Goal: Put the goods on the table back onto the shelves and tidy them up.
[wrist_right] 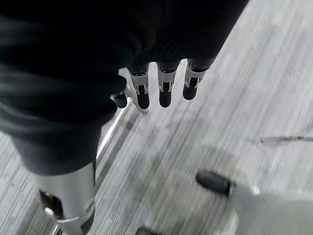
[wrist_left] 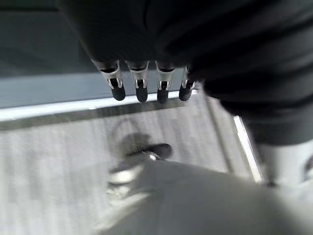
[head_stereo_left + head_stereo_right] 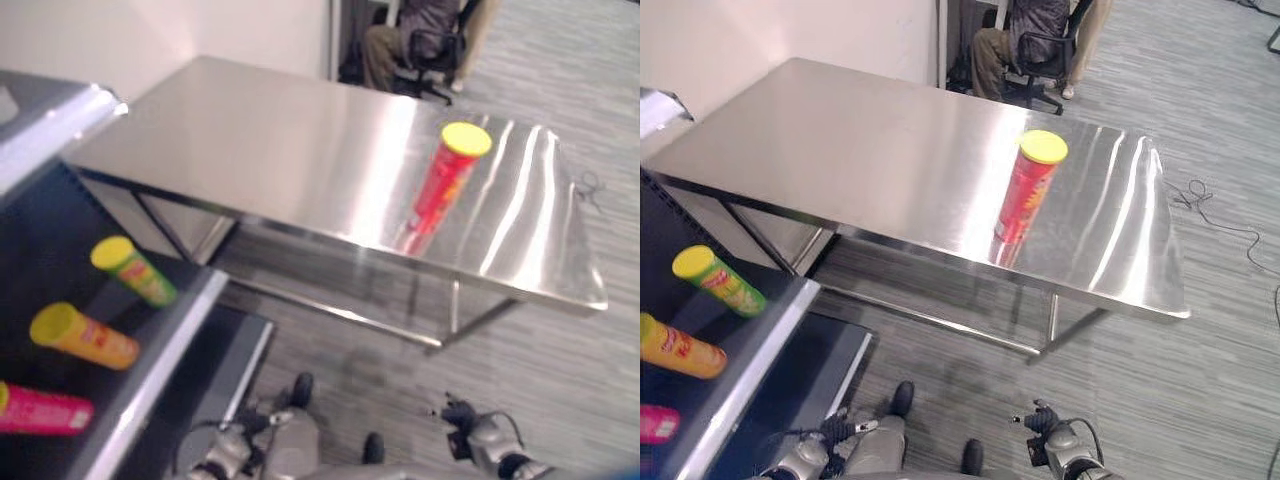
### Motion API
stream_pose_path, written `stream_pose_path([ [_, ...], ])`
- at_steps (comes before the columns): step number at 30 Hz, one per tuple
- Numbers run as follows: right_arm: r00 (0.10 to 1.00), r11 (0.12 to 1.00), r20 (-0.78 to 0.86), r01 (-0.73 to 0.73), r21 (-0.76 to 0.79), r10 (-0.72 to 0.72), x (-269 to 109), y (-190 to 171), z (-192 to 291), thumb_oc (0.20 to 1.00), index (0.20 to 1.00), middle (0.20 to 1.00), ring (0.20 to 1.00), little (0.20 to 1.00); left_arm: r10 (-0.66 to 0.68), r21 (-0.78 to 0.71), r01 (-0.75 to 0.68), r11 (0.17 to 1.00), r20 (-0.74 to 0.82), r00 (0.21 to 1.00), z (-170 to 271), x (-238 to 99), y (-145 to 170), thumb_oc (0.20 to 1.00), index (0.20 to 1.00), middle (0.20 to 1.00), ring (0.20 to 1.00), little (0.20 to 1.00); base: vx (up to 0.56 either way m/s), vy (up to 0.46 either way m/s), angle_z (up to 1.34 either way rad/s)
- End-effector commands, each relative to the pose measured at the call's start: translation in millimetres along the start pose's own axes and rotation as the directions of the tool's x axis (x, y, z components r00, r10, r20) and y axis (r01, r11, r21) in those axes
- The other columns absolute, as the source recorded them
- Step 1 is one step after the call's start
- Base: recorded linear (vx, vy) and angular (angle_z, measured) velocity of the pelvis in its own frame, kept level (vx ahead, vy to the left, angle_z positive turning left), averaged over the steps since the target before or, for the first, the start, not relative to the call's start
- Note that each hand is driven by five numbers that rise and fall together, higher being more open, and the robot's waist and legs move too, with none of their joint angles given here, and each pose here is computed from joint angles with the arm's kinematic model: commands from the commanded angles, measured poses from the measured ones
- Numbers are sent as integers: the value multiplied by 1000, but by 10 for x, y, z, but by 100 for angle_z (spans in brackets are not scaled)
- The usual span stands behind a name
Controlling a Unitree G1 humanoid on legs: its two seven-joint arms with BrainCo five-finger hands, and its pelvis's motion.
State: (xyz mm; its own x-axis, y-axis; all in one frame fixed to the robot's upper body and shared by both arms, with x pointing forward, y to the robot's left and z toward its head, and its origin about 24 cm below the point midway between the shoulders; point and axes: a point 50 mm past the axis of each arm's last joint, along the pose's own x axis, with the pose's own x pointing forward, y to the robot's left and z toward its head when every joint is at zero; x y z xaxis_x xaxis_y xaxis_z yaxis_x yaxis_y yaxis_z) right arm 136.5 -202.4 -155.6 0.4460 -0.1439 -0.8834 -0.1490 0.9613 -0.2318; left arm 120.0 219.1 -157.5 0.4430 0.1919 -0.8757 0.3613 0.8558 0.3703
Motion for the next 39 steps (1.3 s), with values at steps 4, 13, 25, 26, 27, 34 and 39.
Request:
stream_pose_path([
  [4,993,999,-117,-2,37,6,-54,28,-344,1000,1000,1000,1000,1000,-91,171,93,981,-21,996,-77,-37,-254,1000,1000,1000,1000,1000,94,300,-29],
  [13,989,985,52,130,115,-136,-45,-288,-29,1000,1000,1000,1000,1000,-96,213,89,973,27,995,-19,-41,-280,1000,1000,1000,1000,1000,16,178,-10],
  [25,929,938,135,339,71,-345,-590,-1720,-254,1000,1000,1000,1000,1000,-182,176,184,967,-25,983,-383,-140,-257,1000,1000,1000,1000,1000,17,13,-13],
  [26,916,927,144,372,43,-374,-745,-1932,-297,1000,1000,1000,1000,1000,-207,169,209,963,-30,978,-465,-179,-280,1000,1000,1000,1000,1000,27,-17,-14],
  [27,916,927,142,372,43,-374,-749,-1934,-304,1000,1000,1000,1000,1000,-208,169,211,963,-30,978,-468,-181,-284,1000,1000,1000,1000,1000,34,-14,-7],
  [34,479,702,579,668,248,-660,-2122,-2891,418,1000,1000,1000,1000,1000,-234,24,235,972,-44,971,-718,-303,-333,1000,1000,1000,1000,1000,47,-12,-4],
  [39,91,624,807,686,374,-584,-2734,-2798,1169,1000,1000,1000,1000,1000,-203,-1,203,979,-62,977,-665,-257,-318,1000,1000,1000,1000,1000,16,-13,-5],
])
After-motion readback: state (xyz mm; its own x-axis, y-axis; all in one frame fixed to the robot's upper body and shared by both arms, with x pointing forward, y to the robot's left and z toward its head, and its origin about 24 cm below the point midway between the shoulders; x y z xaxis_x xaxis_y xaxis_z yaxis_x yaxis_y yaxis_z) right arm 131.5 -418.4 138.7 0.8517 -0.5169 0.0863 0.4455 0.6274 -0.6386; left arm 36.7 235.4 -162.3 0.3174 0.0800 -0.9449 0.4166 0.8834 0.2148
